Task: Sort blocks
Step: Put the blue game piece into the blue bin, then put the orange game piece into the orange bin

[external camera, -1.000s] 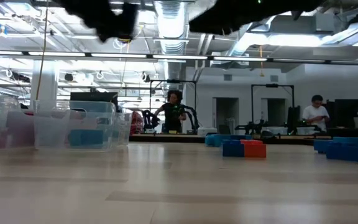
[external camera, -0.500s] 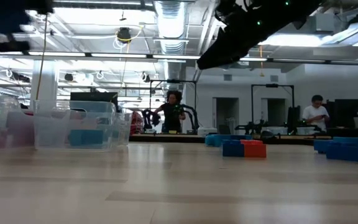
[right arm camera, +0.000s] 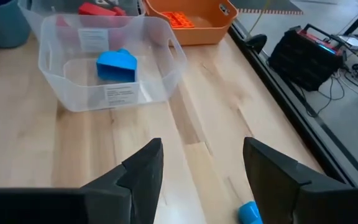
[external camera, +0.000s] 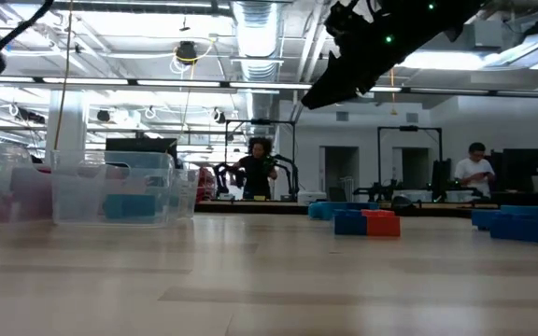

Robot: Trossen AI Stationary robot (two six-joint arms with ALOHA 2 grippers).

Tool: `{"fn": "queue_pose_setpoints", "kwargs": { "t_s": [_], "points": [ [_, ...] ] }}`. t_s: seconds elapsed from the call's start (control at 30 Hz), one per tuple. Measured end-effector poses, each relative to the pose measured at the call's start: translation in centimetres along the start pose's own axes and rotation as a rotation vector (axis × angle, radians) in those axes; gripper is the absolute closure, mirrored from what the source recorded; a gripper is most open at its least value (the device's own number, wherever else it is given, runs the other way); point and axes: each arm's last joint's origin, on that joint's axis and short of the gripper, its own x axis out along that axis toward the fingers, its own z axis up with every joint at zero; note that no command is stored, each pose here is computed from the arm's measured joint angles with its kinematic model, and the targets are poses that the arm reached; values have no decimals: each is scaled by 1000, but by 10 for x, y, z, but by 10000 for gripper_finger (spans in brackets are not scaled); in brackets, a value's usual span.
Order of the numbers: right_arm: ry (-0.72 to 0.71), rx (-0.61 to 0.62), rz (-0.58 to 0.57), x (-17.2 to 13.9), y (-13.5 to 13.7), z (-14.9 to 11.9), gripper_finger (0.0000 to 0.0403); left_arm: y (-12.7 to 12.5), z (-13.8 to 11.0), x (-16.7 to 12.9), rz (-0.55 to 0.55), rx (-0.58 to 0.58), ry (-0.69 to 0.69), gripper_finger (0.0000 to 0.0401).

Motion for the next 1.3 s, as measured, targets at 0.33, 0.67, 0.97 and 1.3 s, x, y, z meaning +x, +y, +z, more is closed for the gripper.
{"fn": "queue_pose_setpoints", "kwargs": {
  "t_s": [0.33, 0.67, 0.97, 1.3],
  "points": [
    [29, 8, 53, -6, 17, -3, 178, -24, 13, 34, 65, 59, 171, 238],
    [181, 29, 129, -17, 48, -22, 178, -55, 13, -28, -135, 191, -31, 221],
    [356, 13, 127, -13, 78, -54, 178, -57, 56, -82, 158, 315, -864, 223],
    [480, -75, 97, -7, 84, -66, 173, -49, 96, -87, 418, 307, -1221, 223]
  ]
}}
